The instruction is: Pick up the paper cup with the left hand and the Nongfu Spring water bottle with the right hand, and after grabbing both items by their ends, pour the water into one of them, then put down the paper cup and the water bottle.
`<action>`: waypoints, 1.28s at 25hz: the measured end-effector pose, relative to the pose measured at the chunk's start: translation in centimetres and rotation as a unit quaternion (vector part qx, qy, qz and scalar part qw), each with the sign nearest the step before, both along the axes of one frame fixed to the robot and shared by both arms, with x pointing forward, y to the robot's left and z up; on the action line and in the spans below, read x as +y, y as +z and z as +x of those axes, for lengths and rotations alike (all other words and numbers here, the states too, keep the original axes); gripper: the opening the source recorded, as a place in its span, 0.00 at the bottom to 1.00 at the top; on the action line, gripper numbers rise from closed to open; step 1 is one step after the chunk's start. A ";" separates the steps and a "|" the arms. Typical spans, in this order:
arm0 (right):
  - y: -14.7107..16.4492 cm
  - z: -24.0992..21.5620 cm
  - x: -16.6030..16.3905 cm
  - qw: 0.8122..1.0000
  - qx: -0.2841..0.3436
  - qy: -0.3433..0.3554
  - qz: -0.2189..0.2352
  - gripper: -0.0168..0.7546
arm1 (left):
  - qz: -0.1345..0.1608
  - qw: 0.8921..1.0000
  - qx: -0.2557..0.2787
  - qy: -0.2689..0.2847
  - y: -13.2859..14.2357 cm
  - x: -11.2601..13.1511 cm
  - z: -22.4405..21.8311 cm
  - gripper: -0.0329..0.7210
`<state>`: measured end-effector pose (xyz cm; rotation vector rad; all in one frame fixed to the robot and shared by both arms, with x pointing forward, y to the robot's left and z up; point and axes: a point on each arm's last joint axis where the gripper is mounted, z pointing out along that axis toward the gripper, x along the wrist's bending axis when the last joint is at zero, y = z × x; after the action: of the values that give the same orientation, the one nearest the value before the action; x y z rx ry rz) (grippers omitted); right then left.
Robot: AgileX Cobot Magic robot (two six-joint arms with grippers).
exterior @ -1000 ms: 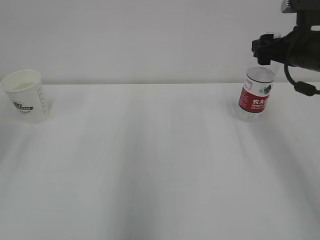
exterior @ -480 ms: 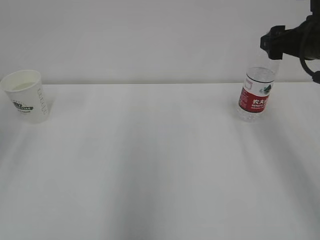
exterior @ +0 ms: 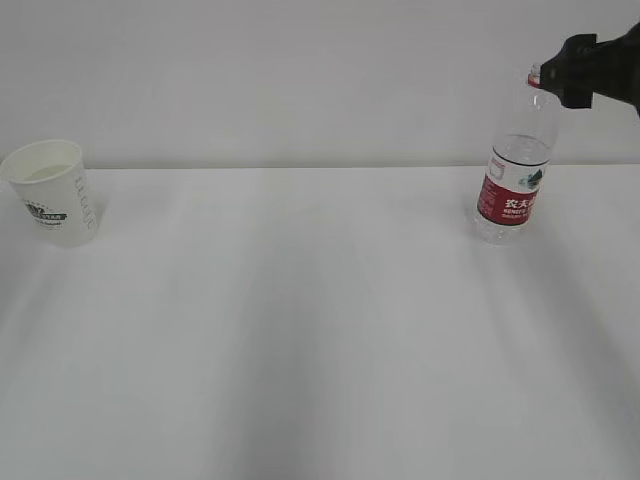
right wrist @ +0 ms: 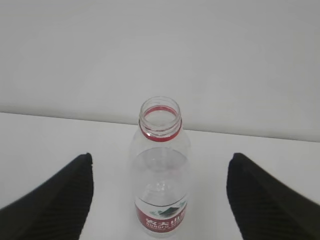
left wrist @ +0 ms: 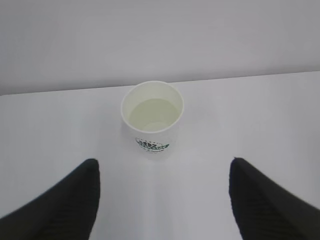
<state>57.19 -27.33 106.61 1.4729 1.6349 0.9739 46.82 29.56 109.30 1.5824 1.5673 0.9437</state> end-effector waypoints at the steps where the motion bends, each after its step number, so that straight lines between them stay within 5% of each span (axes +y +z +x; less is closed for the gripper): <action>1: 0.1 -0.2 0.0 1.000 0.003 0.000 0.000 0.83 | 0.000 1.000 -0.003 0.000 0.1 0.0 -0.1 0.82; 32: 7.6 -9.1 -0.6 1.000 0.004 0.003 0.000 0.79 | 0.000 1.000 -0.006 0.027 3.7 0.8 -8.9 0.81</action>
<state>48.07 -27.96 114.19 1.4742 1.6457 0.9738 37.95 30.39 113.04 1.5398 1.6078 0.9808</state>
